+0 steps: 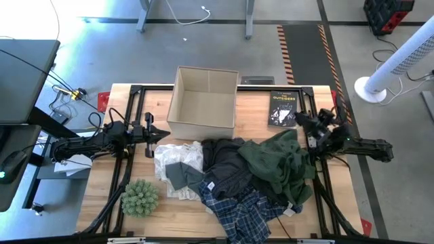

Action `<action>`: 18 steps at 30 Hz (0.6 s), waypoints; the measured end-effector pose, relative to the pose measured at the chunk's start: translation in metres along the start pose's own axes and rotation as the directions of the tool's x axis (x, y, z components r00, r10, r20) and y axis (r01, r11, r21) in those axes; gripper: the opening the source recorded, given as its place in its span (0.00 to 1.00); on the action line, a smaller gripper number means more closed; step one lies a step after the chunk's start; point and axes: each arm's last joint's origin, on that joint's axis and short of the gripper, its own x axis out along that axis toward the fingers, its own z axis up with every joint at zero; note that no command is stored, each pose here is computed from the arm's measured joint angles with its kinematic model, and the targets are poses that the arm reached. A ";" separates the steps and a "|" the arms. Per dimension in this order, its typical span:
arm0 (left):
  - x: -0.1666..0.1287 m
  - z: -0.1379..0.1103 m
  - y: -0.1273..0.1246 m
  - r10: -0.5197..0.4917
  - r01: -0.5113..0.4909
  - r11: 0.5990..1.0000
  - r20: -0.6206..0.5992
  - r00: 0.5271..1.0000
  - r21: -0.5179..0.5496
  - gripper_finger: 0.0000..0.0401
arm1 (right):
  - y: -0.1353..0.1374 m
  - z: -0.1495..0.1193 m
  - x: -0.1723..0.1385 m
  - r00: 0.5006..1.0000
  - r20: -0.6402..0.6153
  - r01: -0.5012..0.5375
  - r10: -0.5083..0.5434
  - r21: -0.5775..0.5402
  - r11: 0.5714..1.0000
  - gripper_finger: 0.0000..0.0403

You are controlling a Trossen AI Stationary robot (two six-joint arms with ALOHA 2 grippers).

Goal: Sort clothes
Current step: Put the green jacket into the white bin

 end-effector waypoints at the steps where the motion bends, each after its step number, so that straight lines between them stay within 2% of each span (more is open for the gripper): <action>1: 0.000 0.000 0.000 -0.001 0.001 1.000 0.000 1.000 0.000 0.00 | 0.003 0.003 0.001 1.000 0.015 -0.013 0.013 -0.006 1.000 0.27; 5: 0.000 0.000 0.000 0.000 0.000 1.000 0.000 1.000 0.000 0.00 | 0.022 0.019 0.008 0.989 -0.002 -0.144 0.145 -0.142 0.979 0.27; 8: 0.000 0.000 0.000 0.000 0.000 1.000 0.001 1.000 0.000 0.00 | 0.041 0.035 0.017 0.965 -0.038 -0.260 0.260 -0.269 0.927 0.27; 10: 0.000 0.000 0.000 0.000 0.000 1.000 0.000 1.000 0.000 0.00 | 0.049 0.038 0.024 0.946 -0.124 -0.325 0.301 -0.350 0.879 0.27; 12: 0.000 0.000 0.000 0.000 0.000 1.000 0.000 1.000 0.000 0.00 | 0.051 0.034 0.032 0.921 -0.260 -0.376 0.289 -0.404 0.834 0.27; 14: 0.000 0.000 0.000 0.000 0.000 1.000 0.000 1.000 0.000 0.00 | 0.049 0.026 0.041 0.883 -0.395 -0.416 0.252 -0.411 0.811 0.27; 18: 0.000 0.000 0.000 0.000 0.000 1.000 0.000 1.000 0.000 0.00 | 0.048 0.014 0.060 0.771 -0.607 -0.480 0.190 -0.358 0.801 0.27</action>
